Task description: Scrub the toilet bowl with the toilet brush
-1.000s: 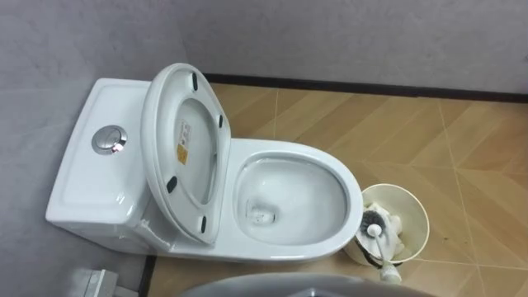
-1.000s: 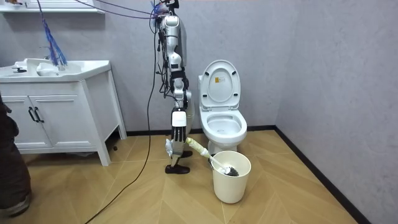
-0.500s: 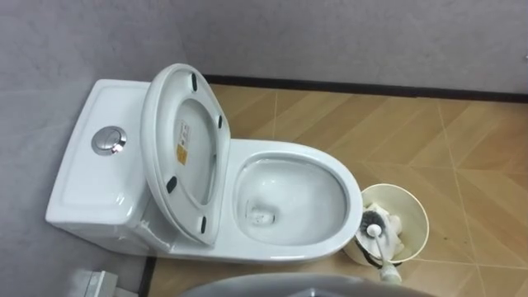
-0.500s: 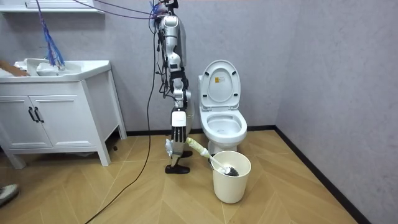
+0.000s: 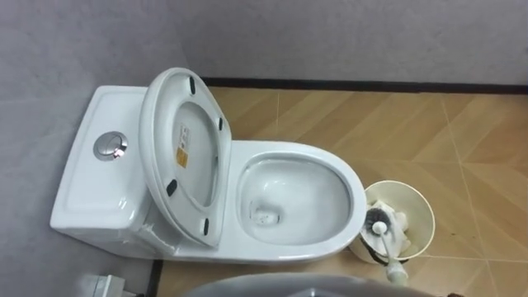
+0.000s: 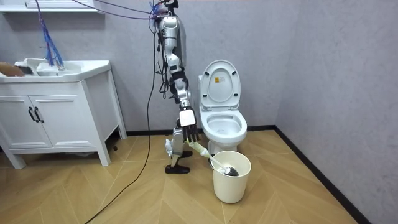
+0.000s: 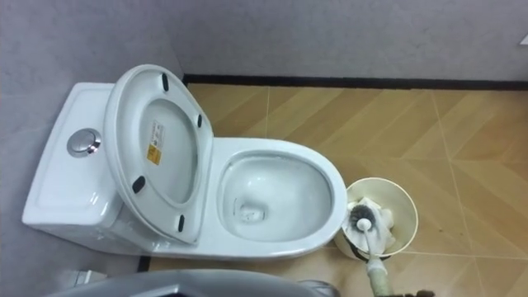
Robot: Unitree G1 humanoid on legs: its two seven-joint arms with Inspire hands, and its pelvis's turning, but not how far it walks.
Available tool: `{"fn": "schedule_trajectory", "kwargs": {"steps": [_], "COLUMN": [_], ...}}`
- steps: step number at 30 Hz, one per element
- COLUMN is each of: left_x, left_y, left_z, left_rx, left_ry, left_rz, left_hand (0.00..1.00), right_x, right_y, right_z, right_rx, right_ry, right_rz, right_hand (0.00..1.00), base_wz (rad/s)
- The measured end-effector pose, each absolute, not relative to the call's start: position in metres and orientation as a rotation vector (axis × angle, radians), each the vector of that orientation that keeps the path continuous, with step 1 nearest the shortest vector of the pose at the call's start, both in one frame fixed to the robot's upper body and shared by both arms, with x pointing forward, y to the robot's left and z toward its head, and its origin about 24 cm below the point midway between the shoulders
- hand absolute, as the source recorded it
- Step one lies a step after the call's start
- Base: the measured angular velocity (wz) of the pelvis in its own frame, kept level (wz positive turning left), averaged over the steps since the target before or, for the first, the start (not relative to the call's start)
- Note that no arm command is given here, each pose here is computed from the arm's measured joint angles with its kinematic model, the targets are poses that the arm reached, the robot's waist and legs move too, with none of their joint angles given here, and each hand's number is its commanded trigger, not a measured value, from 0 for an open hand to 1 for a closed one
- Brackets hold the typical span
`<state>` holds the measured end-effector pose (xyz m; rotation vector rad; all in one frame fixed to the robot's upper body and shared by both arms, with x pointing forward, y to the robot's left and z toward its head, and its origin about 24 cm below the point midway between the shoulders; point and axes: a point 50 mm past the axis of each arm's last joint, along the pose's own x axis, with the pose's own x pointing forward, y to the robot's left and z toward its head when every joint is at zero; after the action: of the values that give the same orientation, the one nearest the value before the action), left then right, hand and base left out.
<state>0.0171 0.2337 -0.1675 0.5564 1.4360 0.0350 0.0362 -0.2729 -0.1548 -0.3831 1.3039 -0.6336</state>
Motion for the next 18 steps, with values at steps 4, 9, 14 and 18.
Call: {"fn": "schedule_trajectory", "kwargs": {"steps": [4,9,14,18], "left_x": [0.023,0.028,0.037,0.040], "left_y": [0.234,0.234,0.233,0.235], "left_z": [-0.167,-0.166,-0.165,-0.164], "left_rx": [0.565,0.565,0.546,0.529], "left_ry": [1.398,1.358,1.311,1.280], "left_rz": [0.044,0.040,0.049,0.088], "left_hand": [0.00,0.00,0.00,0.00], "right_x": [0.051,0.069,0.085,0.090], "right_y": [-0.276,-0.276,-0.278,-0.276], "right_z": [-0.149,-0.144,-0.136,-0.133], "right_rx": [-0.410,-0.429,-0.444,-0.463], "right_ry": [1.206,1.109,0.997,0.948], "right_rz": [-0.665,-0.678,-0.722,-0.732], "right_hand": [0.00,0.00,0.00,0.00], "base_wz": [-0.07,-0.06,0.00,0.00]}}
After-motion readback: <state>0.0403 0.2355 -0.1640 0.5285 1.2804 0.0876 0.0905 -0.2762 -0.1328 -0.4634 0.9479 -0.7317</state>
